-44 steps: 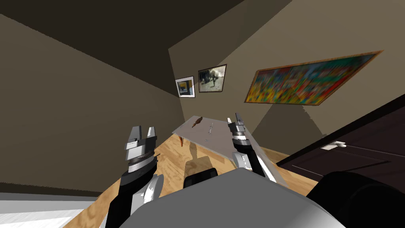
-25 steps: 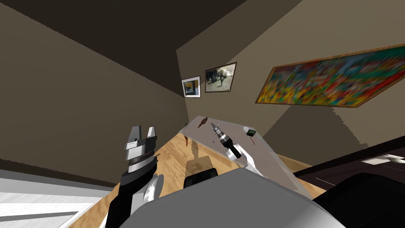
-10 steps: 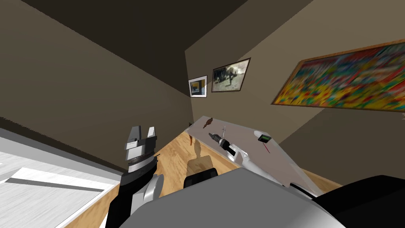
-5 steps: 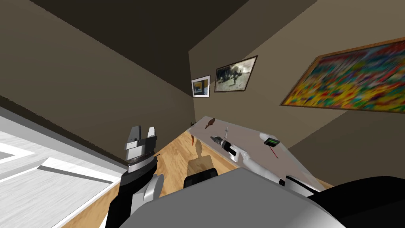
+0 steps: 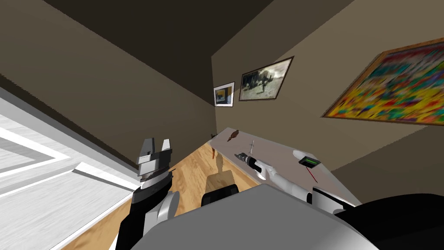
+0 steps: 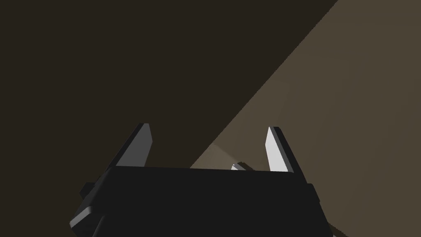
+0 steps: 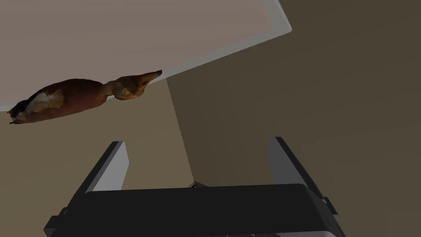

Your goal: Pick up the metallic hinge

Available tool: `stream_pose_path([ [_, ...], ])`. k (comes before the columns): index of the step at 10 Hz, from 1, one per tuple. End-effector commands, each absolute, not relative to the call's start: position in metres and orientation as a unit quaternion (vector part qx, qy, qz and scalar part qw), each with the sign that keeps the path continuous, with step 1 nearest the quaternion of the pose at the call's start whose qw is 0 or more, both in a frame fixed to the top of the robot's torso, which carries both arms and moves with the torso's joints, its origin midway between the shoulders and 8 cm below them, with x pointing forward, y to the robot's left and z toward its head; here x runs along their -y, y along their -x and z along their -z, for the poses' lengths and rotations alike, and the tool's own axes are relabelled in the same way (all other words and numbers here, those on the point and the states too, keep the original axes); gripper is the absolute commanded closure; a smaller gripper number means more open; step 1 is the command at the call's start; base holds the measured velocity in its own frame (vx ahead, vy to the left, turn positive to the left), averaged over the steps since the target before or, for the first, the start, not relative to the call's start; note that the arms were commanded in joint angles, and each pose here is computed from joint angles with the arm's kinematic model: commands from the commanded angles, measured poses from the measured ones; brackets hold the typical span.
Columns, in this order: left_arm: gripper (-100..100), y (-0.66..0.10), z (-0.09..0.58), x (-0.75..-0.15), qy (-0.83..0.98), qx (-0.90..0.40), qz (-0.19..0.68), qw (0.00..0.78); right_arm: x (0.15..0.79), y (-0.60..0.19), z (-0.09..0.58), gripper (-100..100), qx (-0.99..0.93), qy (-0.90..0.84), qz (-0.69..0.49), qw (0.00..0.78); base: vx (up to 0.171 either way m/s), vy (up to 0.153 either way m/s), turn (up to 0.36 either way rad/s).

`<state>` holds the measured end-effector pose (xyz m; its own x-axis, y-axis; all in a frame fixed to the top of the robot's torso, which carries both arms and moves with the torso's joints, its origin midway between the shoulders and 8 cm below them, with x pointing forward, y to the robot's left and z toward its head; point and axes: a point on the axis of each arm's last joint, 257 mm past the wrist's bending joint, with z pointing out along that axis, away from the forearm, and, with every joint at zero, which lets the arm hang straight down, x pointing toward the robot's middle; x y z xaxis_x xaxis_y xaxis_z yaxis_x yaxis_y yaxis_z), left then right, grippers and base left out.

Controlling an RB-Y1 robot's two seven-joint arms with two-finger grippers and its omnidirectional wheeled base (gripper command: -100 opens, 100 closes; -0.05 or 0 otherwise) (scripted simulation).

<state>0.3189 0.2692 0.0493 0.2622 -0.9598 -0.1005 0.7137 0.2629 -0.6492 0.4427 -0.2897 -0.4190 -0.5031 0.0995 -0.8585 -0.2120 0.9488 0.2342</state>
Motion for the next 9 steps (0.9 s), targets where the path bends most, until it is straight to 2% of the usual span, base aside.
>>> stream_pose_path([
  [1,0,-0.319,-0.049,-0.269,0.248,-0.248,0.554,0.755,0.303,-0.435,0.436,-100,-0.863,0.038,-0.137,0.485,0.014,-0.001,0.075],
  [9,0,-0.319,-0.049,-0.269,0.248,-0.248,0.554,0.755,0.383,-0.388,0.5,-100,-0.907,0.087,-0.035,0.41,0.011,-0.005,0.102],
])
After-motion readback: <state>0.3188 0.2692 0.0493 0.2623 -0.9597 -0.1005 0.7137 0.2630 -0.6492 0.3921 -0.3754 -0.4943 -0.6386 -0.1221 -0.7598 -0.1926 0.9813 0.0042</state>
